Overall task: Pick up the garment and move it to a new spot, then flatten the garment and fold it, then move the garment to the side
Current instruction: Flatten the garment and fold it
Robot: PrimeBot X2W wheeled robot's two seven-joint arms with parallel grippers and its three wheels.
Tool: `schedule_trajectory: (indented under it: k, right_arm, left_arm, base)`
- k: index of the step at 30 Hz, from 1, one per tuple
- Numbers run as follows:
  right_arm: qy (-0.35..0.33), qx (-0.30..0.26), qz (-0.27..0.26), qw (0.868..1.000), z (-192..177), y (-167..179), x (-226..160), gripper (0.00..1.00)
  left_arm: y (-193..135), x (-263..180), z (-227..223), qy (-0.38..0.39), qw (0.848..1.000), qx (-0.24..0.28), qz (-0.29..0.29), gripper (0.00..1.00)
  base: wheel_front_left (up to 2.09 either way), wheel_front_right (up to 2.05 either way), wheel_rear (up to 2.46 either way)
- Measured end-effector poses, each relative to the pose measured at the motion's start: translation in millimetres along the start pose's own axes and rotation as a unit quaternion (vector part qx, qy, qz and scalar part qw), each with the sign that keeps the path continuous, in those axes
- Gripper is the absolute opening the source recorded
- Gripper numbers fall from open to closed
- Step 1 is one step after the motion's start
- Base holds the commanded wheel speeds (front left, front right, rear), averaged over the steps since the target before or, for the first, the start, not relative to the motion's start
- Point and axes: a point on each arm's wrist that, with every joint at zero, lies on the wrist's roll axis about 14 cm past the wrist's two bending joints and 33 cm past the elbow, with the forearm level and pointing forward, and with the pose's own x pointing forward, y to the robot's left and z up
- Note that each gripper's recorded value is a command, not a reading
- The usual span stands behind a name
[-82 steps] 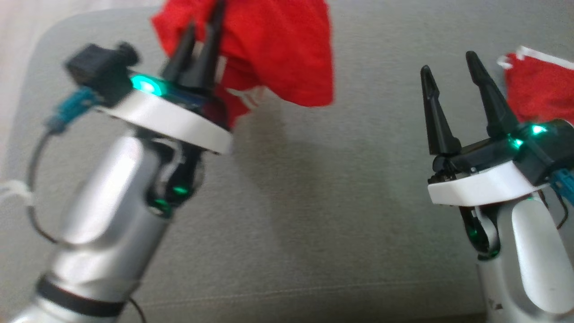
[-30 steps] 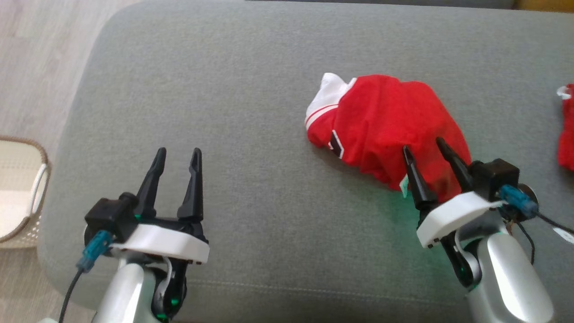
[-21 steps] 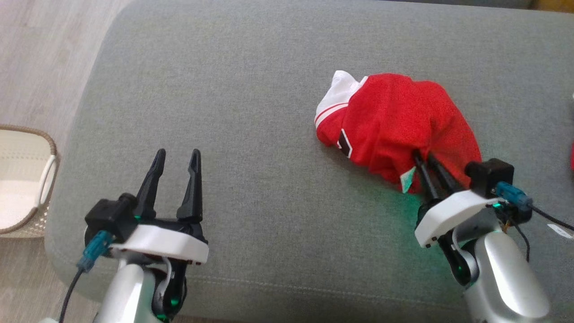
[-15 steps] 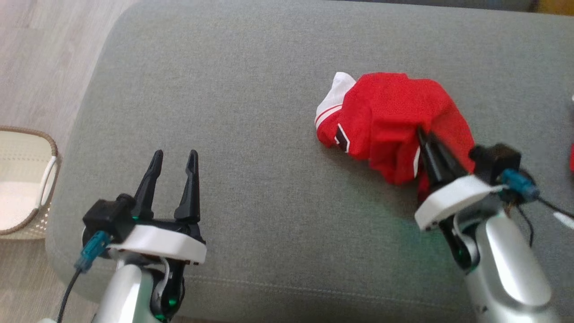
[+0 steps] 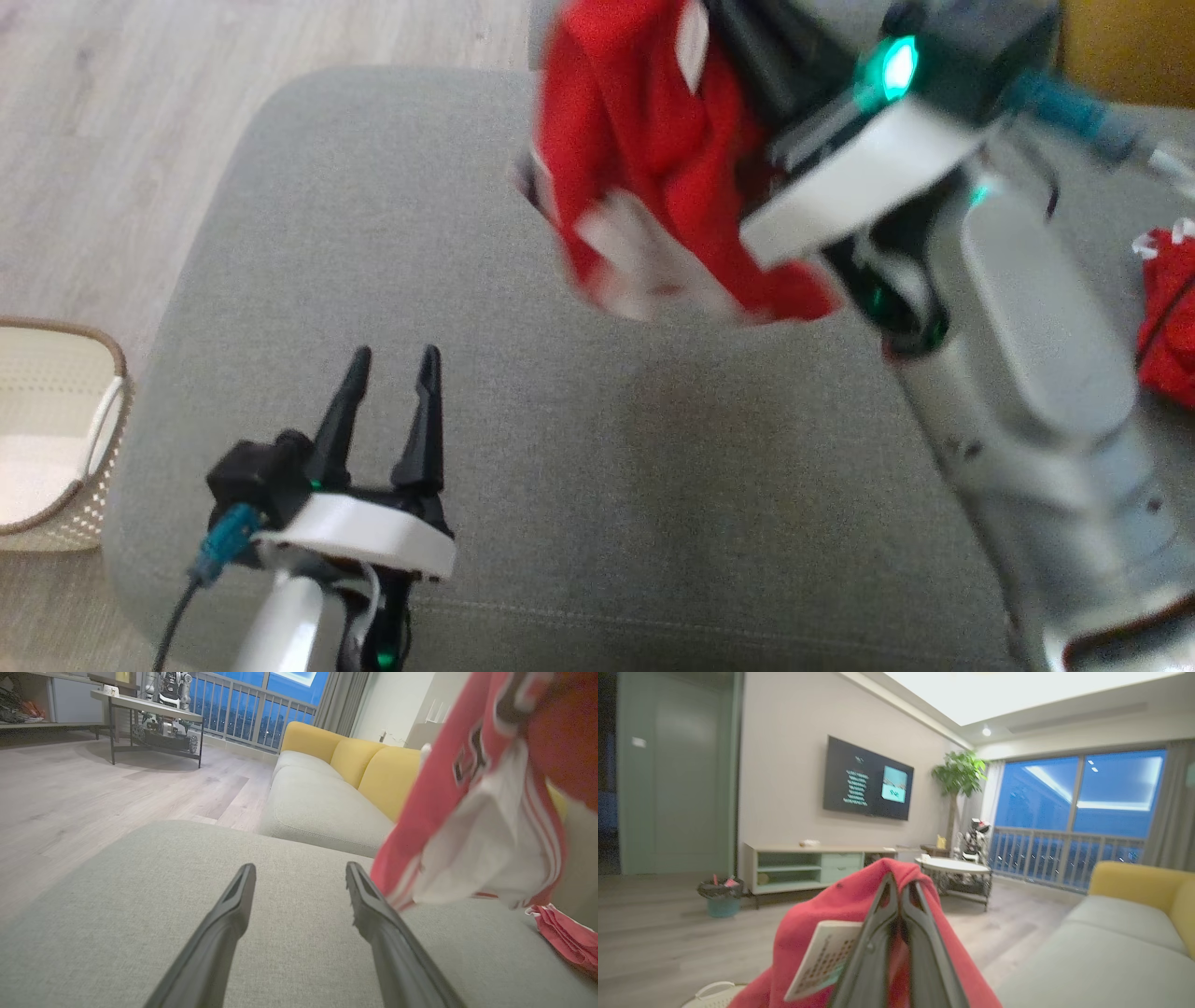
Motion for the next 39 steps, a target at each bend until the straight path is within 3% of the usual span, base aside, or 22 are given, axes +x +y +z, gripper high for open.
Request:
schedule_trajectory:
  k: [4, 7, 9, 12, 15, 16, 17, 18, 20, 24, 34, 39]
  right_arm:
    - [-0.041, 0.016, 0.007, 0.999, 44.4, -2.4, 24.0, 0.0]
    - [0.02, 0.009, -0.047, 0.999, 18.5, -38.7, 28.0, 0.0]
    - [0.087, 0.01, -0.088, 0.992, -18.7, -64.9, 19.4, 0.0]
    - [0.181, 0.026, -0.155, 0.971, -79.0, -107.4, -9.2, 0.0]
    - [0.287, 0.031, -0.231, 0.929, -143.6, -158.2, -67.0, 0.0]
    - [0.318, 0.025, -0.254, 0.913, -160.5, -174.5, -89.2, 0.93]
    - [0.342, 0.013, -0.276, 0.898, -173.0, -190.7, -110.6, 1.0]
    - [0.363, -0.009, -0.289, 0.886, -181.8, -203.3, -127.3, 1.0]
    - [0.373, -0.041, -0.311, 0.873, -186.1, -224.2, -144.6, 1.0]
    - [0.343, -0.048, -0.319, 0.882, -185.4, -224.1, -135.5, 1.0]
    - [0.194, -0.085, -0.238, 0.948, -130.0, -171.7, -80.8, 1.0]
    - [0.127, -0.059, -0.218, 0.966, -102.8, -142.3, -94.5, 1.0]
  left_arm:
    - [-3.1, -11.2, -1.3, 0.002, 1.0, -0.009, 0.004, 1.0]
    - [-1.2, -15.8, -1.9, 0.003, 1.0, -0.012, 0.01, 1.0]
    - [1.8, -17.3, -2.9, 0.005, 1.0, -0.011, 0.017, 1.0]
    - [6.3, -17.3, -7.5, 0.012, 1.0, -0.011, 0.025, 1.0]
    - [10.4, -16.8, -15.1, 0.025, 0.999, -0.01, 0.032, 1.0]
    - [12.1, -16.5, -17.7, 0.029, 0.999, -0.009, 0.035, 1.0]
    - [13.3, -15.6, -20.1, 0.033, 0.999, -0.009, 0.036, 1.0]
    - [14.1, -14.2, -21.6, 0.035, 0.999, -0.008, 0.037, 1.0]
    - [15.3, -10.1, -22.7, 0.037, 0.999, -0.006, 0.038, 1.0]
    - [14.5, -3.6, -22.9, 0.037, 0.999, -0.004, 0.034, 1.0]
    - [-9.1, 10.0, -14.1, 0.019, 1.0, -0.012, -0.005, 1.0]
    - [-26.6, 24.8, -2.2, -0.002, 0.999, -0.018, -0.028, 1.0]
  base:
    - [0.0, 0.0, 0.0]
    - [0.0, 0.0, 0.0]
    - [0.0, 0.0, 0.0]
    - [0.0, 0.0, 0.0]
    - [0.0, 0.0, 0.0]
    - [0.0, 0.0, 0.0]
    - [0.0, 0.0, 0.0]
    - [0.0, 0.0, 0.0]
    - [0.0, 0.0, 0.0]
    - [0.0, 0.0, 0.0]
    - [0.0, 0.0, 0.0]
    - [0.0, 0.0, 0.0]
